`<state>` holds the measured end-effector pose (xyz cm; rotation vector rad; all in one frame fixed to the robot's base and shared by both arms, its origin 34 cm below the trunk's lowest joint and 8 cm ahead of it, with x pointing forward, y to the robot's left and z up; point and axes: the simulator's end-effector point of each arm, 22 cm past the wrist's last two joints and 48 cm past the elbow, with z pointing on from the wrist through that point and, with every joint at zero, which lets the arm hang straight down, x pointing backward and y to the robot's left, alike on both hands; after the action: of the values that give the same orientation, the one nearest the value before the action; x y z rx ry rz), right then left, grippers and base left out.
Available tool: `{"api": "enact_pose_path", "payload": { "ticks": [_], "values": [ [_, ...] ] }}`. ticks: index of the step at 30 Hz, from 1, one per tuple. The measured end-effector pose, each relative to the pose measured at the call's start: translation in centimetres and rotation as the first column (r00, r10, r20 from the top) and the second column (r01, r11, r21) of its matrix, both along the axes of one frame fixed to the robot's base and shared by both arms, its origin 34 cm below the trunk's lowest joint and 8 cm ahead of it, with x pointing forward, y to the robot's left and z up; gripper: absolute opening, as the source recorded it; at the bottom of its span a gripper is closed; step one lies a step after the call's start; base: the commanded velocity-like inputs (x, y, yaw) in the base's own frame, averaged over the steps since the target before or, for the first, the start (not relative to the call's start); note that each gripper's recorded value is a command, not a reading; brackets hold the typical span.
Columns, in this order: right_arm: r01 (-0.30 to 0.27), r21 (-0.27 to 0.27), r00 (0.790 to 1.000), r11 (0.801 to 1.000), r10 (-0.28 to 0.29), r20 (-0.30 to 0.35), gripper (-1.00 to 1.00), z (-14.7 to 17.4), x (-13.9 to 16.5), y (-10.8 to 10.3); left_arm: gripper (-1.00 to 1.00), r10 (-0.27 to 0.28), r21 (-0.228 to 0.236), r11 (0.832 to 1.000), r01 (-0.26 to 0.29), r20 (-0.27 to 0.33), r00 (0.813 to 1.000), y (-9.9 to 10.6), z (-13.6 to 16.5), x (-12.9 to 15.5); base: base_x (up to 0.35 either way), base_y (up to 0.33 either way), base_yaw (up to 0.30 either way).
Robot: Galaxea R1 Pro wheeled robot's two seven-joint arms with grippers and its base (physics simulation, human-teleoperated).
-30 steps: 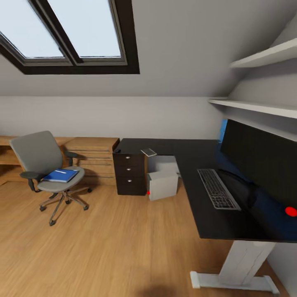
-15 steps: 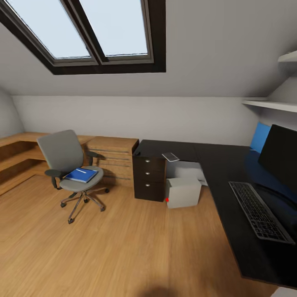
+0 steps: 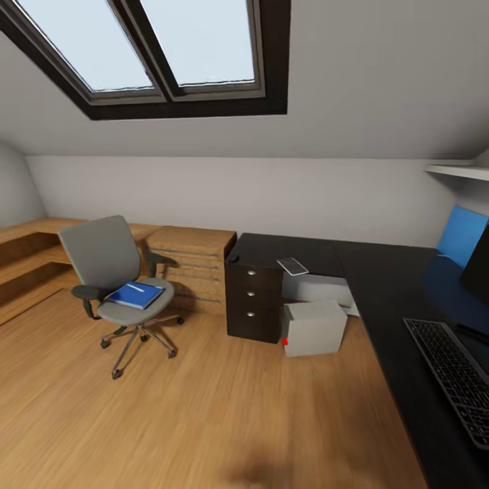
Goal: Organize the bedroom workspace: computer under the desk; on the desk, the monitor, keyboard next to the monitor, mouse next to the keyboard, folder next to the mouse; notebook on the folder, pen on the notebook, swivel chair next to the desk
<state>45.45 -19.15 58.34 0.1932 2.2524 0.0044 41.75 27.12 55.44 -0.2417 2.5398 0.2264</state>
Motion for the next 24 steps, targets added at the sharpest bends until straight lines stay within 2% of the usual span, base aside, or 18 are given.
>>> {"api": "enact_pose_path", "payload": {
  "ticks": [24],
  "values": [
    [0.0, -0.001, 1.0, 1.0, 0.0, 0.0, 1.0, 0.0, 0.02, -0.06, 1.0, 0.0, -0.001, 1.0, 0.0, 0.0, 1.0, -0.02, 0.0, 0.0, 0.333, 0.013, 0.0]
  ]
}}
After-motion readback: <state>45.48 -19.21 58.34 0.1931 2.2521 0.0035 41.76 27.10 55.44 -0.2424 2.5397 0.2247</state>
